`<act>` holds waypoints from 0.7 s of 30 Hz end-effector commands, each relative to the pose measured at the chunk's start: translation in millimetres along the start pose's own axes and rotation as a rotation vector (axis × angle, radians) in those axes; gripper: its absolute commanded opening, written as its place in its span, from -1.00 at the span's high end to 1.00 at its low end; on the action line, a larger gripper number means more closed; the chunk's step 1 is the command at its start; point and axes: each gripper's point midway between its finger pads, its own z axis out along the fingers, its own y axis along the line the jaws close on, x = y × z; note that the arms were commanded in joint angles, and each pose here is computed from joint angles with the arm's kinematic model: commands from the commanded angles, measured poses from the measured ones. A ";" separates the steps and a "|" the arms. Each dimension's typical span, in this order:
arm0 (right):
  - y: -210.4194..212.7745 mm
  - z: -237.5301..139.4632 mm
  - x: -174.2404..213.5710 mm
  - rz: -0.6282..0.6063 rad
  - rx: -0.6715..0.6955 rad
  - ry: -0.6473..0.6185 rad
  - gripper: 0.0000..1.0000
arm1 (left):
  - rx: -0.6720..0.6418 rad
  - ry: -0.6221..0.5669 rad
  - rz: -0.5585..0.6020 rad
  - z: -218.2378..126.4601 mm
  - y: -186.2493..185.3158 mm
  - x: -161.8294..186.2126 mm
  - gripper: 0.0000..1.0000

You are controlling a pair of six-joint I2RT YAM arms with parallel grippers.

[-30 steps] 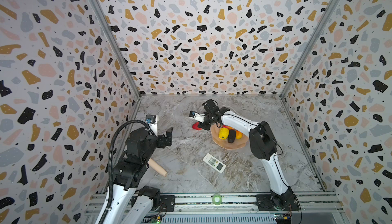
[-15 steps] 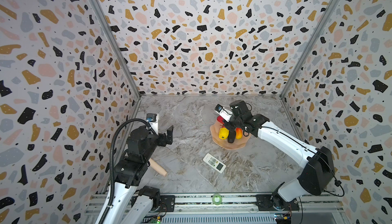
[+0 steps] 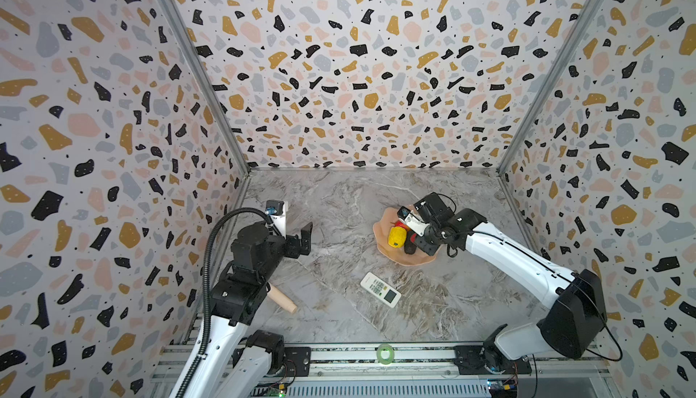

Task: Place and organize the fake fruits in the fruit bowl
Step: 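Carry the strawberry into the bowl and open the right gripper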

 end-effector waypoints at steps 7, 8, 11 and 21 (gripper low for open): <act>26.6 27.3 29.0 -0.024 -0.103 0.146 0.32 | 0.041 -0.050 -0.012 0.1 -7.7 -13.1 -0.99; 26.6 29.8 29.2 -0.025 -0.103 0.154 0.30 | 0.042 -0.051 -0.011 0.2 -8.0 -13.7 -0.99; 24.8 36.1 29.4 -0.032 -0.094 0.177 0.28 | 0.048 -0.053 -0.011 0.5 -8.9 -14.9 -0.99; 2.5 40.3 18.8 -0.035 0.005 0.170 -0.47 | 0.030 -0.048 -0.001 -1.5 -6.0 -14.9 -0.99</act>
